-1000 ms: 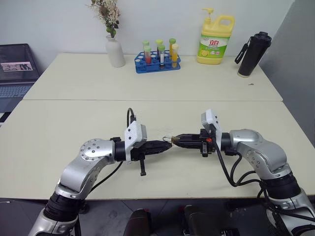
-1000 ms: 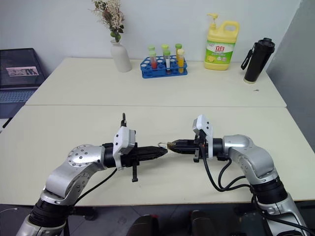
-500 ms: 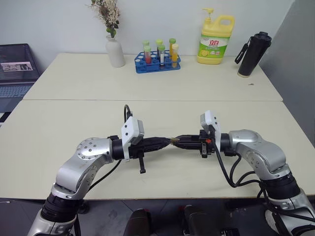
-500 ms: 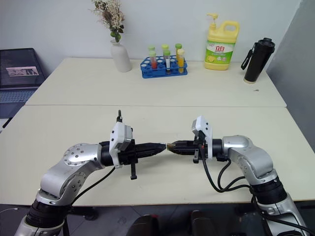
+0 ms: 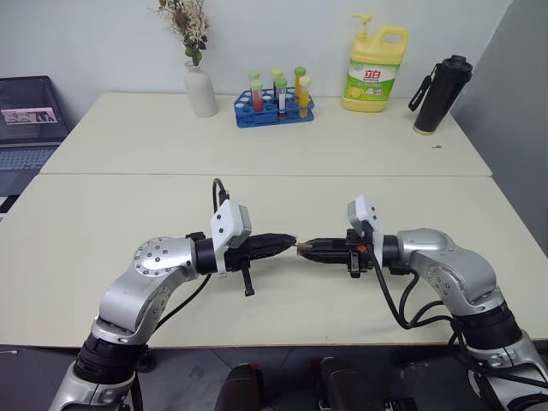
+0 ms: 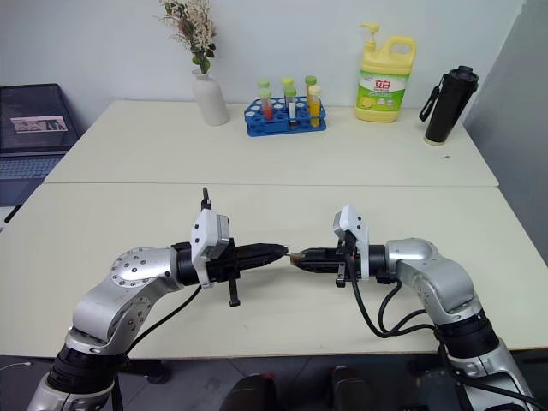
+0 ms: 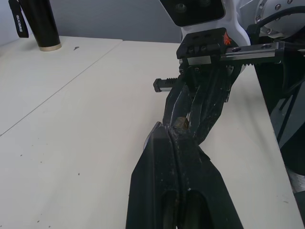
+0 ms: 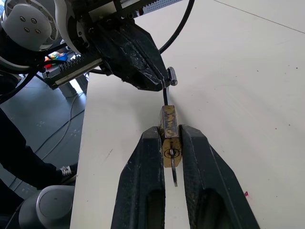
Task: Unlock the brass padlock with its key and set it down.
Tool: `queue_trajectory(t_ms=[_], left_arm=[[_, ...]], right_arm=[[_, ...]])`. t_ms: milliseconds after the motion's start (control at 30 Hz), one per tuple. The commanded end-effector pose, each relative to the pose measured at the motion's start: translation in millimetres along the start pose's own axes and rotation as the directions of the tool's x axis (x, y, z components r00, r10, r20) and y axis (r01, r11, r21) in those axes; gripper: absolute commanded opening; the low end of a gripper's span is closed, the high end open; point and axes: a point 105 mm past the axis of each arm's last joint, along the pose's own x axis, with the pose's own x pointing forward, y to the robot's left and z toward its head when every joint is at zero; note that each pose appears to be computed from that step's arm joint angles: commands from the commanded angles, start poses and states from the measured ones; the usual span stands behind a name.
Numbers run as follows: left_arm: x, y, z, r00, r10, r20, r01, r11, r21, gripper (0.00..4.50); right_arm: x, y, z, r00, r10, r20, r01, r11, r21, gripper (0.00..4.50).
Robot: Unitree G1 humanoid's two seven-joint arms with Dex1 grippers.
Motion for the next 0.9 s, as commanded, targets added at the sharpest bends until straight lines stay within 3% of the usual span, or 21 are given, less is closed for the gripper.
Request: queue_trajectory(t_ms=[33,167,267,400,667,900], left_arm=[[-1.6,-0.9,11.0,1.0,0.008,0.024,-0.01,0.998,0.063,0.0],[-12.7,-1.0,14.4,1.0,0.028,-0.008,-0.026,0.99,0.141,0.0],[-24.8,6.8,11.3,0.993,0.084,-0.086,-0.05,0.939,0.34,0.6],[-34.4,7.6,0.2,0.983,0.094,-0.155,0.007,0.835,0.55,1.82],[-37.8,-7.7,-25.2,0.977,0.032,-0.209,0.119,0.736,0.667,4.46],[-32.8,-10.0,-21.4,0.989,0.049,-0.138,0.059,0.732,0.679,4.48]], right_arm=[[0.5,4.5,10.4,0.999,0.026,0.027,-0.024,0.999,-0.048,0.15],[-1.4,0.6,8.0,1.0,-0.002,0.021,0.002,0.999,-0.033,0.15],[-4.9,-5.5,5.9,0.999,-0.033,0.016,0.033,0.999,0.01,0.15],[-8.8,-9.8,0.6,0.998,-0.044,-0.039,0.046,0.997,0.062,0.15],[-12.2,-16.6,-11.9,0.984,-0.061,-0.17,0.101,0.966,0.238,0.15],[-8.2,-32.5,-25.5,0.957,-0.13,-0.26,0.22,0.909,0.353,0.15]])
